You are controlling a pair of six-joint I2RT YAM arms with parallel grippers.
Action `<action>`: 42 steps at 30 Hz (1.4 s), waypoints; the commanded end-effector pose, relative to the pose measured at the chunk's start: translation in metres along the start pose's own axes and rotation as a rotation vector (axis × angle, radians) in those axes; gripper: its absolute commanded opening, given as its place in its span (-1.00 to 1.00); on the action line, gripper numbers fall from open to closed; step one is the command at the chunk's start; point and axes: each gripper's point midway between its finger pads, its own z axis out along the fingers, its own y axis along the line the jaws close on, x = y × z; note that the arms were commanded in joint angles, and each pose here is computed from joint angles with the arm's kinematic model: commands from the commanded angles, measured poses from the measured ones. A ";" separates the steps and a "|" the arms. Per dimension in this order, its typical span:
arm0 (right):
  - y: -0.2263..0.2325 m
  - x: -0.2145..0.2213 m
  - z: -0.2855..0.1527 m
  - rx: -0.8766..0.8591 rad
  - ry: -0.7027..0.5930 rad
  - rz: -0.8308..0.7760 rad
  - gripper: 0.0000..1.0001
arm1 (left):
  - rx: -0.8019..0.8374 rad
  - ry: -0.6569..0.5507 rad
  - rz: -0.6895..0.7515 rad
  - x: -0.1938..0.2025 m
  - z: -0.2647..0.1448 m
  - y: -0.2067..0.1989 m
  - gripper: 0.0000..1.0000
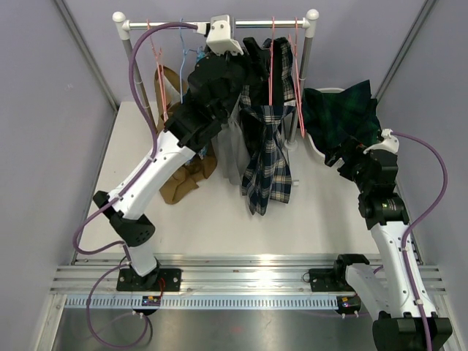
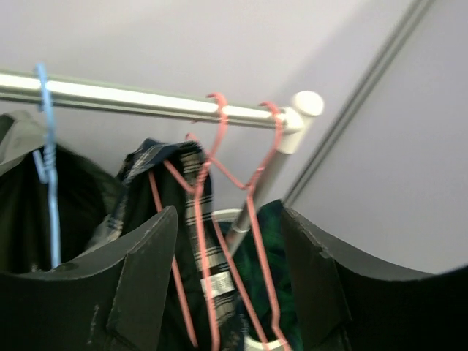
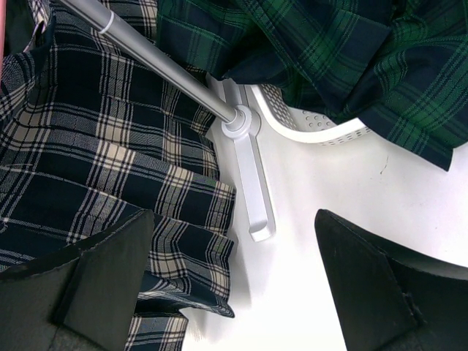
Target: Remove the skirt from the hanger
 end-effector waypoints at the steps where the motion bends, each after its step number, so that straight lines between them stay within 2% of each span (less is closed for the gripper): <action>1: 0.001 0.001 -0.003 -0.008 -0.002 -0.007 0.99 | -0.021 0.083 0.059 0.032 0.016 0.021 0.19; 2: -0.001 0.002 -0.002 -0.004 -0.002 -0.009 0.99 | -0.016 0.119 0.073 0.047 0.021 0.023 0.18; 7: -0.006 0.008 0.001 0.010 0.011 -0.015 0.99 | 0.074 0.161 0.064 0.063 0.031 0.012 0.18; 15: -0.009 0.013 0.005 0.019 0.022 -0.027 0.99 | 0.100 0.193 0.058 0.083 0.037 0.011 0.15; 17: -0.010 0.014 0.005 0.020 0.025 -0.027 0.99 | 0.094 0.208 0.065 0.090 0.040 0.013 0.07; 20: -0.010 0.014 0.005 0.020 0.025 -0.030 0.99 | 0.055 0.267 0.070 0.116 0.048 0.023 -0.19; 28: -0.012 0.016 0.004 0.022 0.029 -0.033 0.99 | 0.023 0.323 0.045 0.144 0.060 0.036 -0.24; 30: -0.016 0.014 0.004 0.044 0.018 -0.033 0.99 | 0.021 0.330 0.040 0.147 0.061 0.038 -0.48; 33: -0.015 0.013 0.004 0.042 0.017 -0.032 0.99 | -0.014 0.310 0.032 0.133 0.060 0.043 -1.00; 38: -0.007 0.004 0.001 0.013 -0.008 -0.037 0.99 | -0.027 0.217 0.030 0.081 0.048 0.039 -1.00; 42: 0.029 -0.015 -0.009 -0.150 -0.051 -0.051 0.99 | -0.032 0.090 0.016 0.016 0.027 0.032 -1.00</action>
